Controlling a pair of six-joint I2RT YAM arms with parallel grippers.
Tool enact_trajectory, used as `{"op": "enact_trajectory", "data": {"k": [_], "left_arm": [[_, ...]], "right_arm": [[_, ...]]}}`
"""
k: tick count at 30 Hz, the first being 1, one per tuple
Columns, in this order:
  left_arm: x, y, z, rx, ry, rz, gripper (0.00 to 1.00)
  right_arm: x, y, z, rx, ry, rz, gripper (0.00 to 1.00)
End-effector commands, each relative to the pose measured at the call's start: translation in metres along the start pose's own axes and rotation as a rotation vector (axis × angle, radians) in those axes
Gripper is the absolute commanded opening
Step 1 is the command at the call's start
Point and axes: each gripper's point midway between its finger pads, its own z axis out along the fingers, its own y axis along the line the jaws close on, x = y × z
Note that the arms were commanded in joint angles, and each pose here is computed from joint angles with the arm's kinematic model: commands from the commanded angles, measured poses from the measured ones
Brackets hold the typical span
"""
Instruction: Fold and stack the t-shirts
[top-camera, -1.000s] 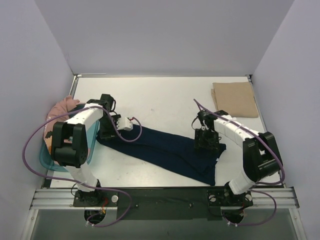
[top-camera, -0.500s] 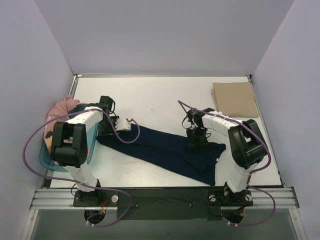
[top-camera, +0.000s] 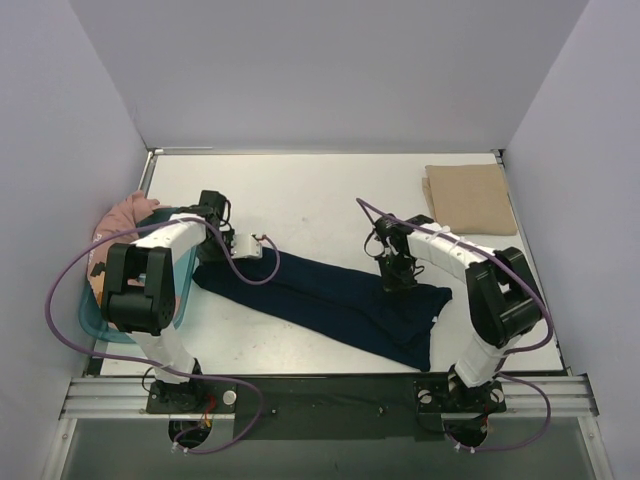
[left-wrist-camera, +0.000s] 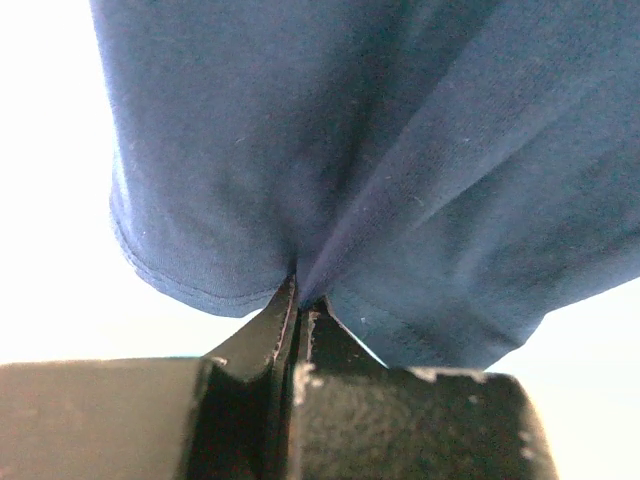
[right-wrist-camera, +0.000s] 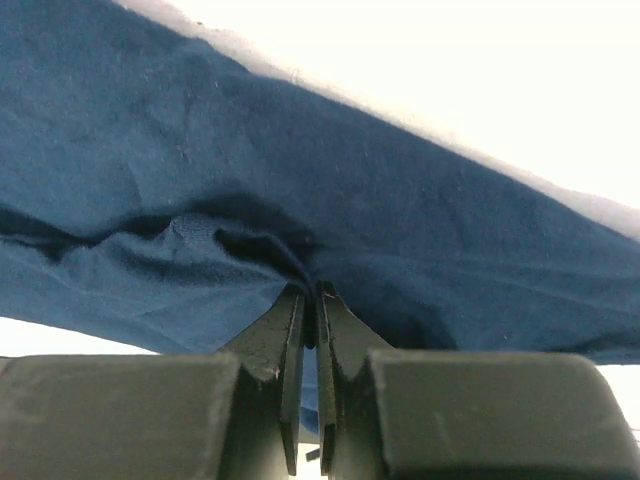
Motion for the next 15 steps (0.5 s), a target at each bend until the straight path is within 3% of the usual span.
{"op": "enact_trajectory", "data": {"k": [1,9,15], "left_arm": [[-0.006,0.038,-0.027,-0.117,-0.038,-0.057,0.00],[-0.022,0.098,-0.054,-0.343,-0.110,-0.186,0.00],[-0.052,0.157,-0.076,-0.582,-0.235,-0.261,0.00]], "right_arm": [[0.009,-0.009,-0.024,0.052,-0.002,0.021,0.00],[0.014,-0.021,-0.043,0.109,-0.004,0.022,0.00],[-0.012,-0.043,-0.080,0.174,-0.095,0.057,0.00]]}}
